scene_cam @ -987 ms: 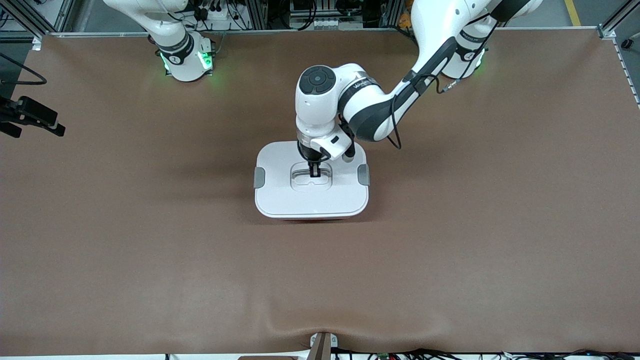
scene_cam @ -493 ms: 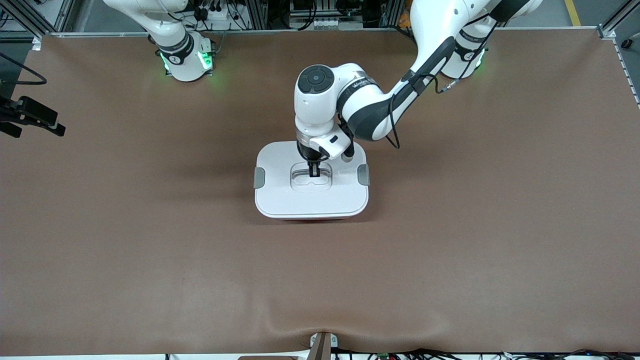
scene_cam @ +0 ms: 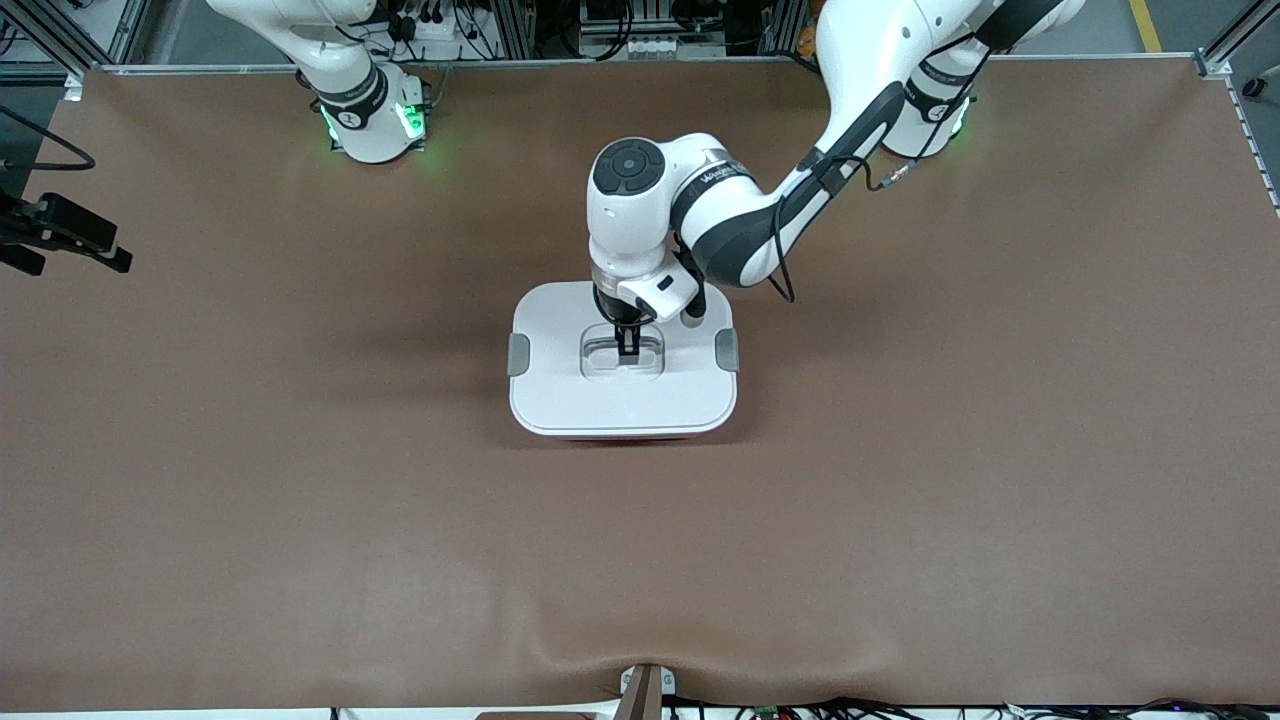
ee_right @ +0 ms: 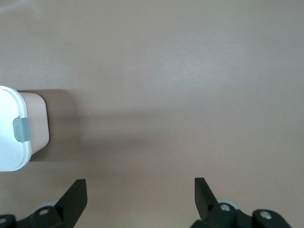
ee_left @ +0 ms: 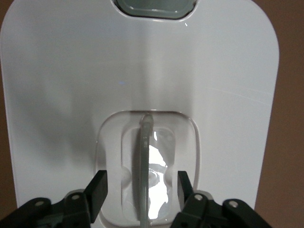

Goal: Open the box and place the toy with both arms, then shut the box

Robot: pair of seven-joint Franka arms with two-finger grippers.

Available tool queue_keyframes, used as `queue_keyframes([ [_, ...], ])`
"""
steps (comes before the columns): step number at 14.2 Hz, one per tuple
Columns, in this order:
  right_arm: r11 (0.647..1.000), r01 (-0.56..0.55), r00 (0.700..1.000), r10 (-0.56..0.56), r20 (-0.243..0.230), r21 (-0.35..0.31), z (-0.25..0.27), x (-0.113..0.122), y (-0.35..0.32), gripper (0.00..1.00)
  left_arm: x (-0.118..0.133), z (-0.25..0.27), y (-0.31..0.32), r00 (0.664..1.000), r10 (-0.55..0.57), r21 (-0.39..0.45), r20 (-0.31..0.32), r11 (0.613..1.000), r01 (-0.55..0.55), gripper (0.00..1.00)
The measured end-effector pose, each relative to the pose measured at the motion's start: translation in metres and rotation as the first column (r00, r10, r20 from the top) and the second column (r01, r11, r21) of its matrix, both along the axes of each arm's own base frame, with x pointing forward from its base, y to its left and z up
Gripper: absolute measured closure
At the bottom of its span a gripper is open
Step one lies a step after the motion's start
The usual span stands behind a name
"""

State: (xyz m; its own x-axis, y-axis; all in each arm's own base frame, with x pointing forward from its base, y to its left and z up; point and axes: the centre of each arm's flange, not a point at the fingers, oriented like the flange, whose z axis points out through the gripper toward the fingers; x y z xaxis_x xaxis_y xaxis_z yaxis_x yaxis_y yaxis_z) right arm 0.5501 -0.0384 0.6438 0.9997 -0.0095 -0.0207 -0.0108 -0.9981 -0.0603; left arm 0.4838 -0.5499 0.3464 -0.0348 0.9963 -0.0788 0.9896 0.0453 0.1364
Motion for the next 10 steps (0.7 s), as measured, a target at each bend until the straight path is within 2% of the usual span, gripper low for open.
queue_keyframes([
  [2,1.0,0.0,1.0,0.0,-0.003,0.0,0.0,0.0,0.0,0.0,0.001,0.014,0.002,1.0,0.003,0.001,0.012,1.0,-0.003,0.06],
  [3,1.0,0.0,1.0,0.0,-0.003,0.0,0.0,0.0,0.0,0.0,0.001,0.021,0.002,1.0,0.004,0.003,0.017,1.0,-0.004,0.0],
  [6,1.0,-0.001,1.0,0.001,-0.004,0.0,-0.001,0.0,0.0,0.0,-0.005,0.041,0.004,1.0,-0.011,0.024,0.021,1.0,0.011,0.0],
  [10,1.0,-0.002,1.0,0.002,-0.008,0.001,-0.003,0.001,0.001,0.0,-0.007,0.079,0.017,0.992,-0.122,0.08,0.042,0.99,0.119,0.0],
])
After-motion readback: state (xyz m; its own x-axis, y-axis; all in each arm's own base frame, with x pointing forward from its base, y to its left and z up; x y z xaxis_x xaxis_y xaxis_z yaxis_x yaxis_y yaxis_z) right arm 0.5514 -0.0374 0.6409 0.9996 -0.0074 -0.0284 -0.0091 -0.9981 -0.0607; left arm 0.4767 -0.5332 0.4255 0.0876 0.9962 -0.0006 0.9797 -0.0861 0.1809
